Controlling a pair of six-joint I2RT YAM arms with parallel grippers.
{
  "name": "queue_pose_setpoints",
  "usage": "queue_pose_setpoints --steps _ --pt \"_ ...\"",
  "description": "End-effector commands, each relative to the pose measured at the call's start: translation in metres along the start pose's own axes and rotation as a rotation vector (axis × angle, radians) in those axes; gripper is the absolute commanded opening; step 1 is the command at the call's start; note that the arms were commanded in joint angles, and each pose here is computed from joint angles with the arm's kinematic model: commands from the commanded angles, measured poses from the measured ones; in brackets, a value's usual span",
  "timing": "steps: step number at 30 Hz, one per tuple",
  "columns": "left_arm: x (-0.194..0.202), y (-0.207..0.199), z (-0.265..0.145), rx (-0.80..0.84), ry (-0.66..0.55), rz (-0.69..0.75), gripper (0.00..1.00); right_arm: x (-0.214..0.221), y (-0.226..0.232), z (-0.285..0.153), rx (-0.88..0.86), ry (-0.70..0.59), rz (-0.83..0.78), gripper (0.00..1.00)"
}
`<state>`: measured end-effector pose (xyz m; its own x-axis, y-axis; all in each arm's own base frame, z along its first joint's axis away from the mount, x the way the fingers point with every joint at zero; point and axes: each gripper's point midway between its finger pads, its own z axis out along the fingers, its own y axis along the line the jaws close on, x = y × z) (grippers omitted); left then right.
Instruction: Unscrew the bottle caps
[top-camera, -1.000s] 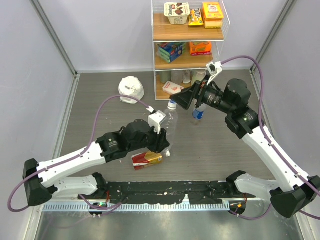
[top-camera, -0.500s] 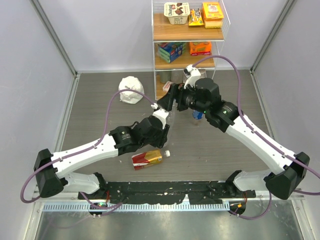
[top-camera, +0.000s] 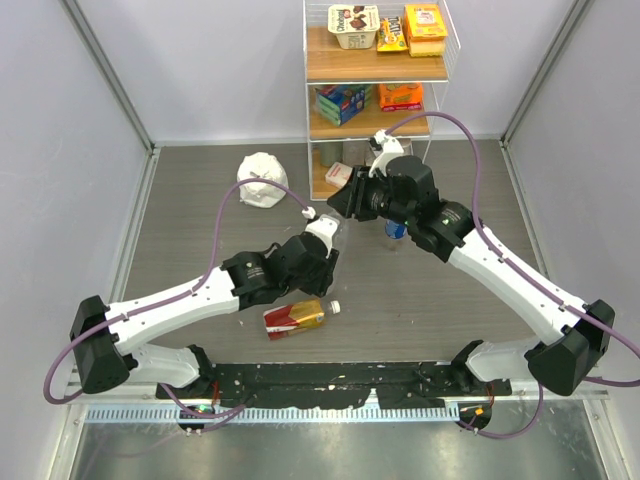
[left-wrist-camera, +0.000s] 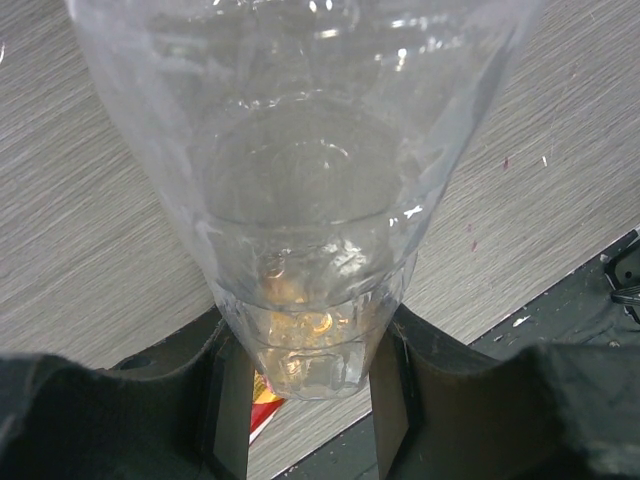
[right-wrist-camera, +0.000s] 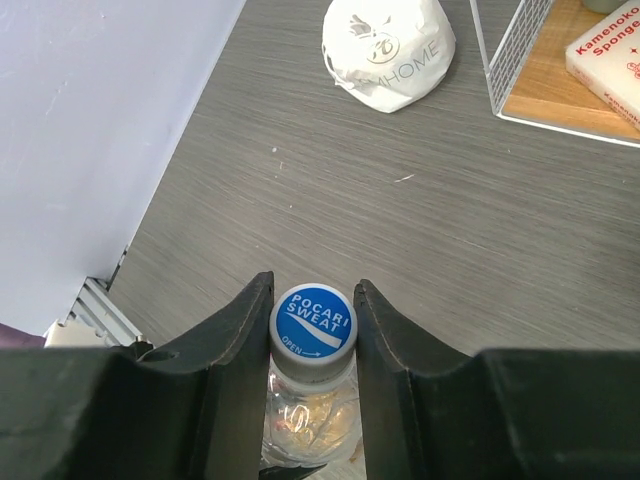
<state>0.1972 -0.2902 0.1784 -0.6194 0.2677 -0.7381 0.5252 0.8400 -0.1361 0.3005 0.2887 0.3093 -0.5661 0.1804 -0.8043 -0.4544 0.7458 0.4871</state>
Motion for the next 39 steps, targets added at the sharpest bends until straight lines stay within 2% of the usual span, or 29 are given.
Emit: queue_pose_setpoints --steps 1,10,18,27,32,39 --pt "-0.019 -0.002 -0.007 0.001 -0.049 -0.014 0.0 -0.026 0.014 -0.011 -0.036 -0.081 -0.013 0.02" --pt "-0.022 -0.01 -0.015 0.065 -0.068 -0.004 0.0 -0.027 0.04 -0.035 -0.215 -0.12 -0.165 0.02" --pt "-0.022 -0.024 -0.025 0.178 -0.107 -0.006 0.0 -0.014 0.064 -0.059 -0.452 -0.064 -0.272 0.02" --pt "-0.032 -0.041 -0.05 0.335 -0.216 -0.006 0.0 -0.025 0.085 -0.101 -0.755 -0.089 -0.269 0.01" --pt "-0.036 -0.05 -0.064 0.413 -0.262 0.005 0.0 -0.017 0.098 -0.118 -0.895 -0.048 -0.274 0.01" --pt "-0.036 -0.062 -0.074 0.504 -0.285 0.017 0.0 -0.02 0.105 -0.126 -0.951 -0.065 -0.265 0.01"
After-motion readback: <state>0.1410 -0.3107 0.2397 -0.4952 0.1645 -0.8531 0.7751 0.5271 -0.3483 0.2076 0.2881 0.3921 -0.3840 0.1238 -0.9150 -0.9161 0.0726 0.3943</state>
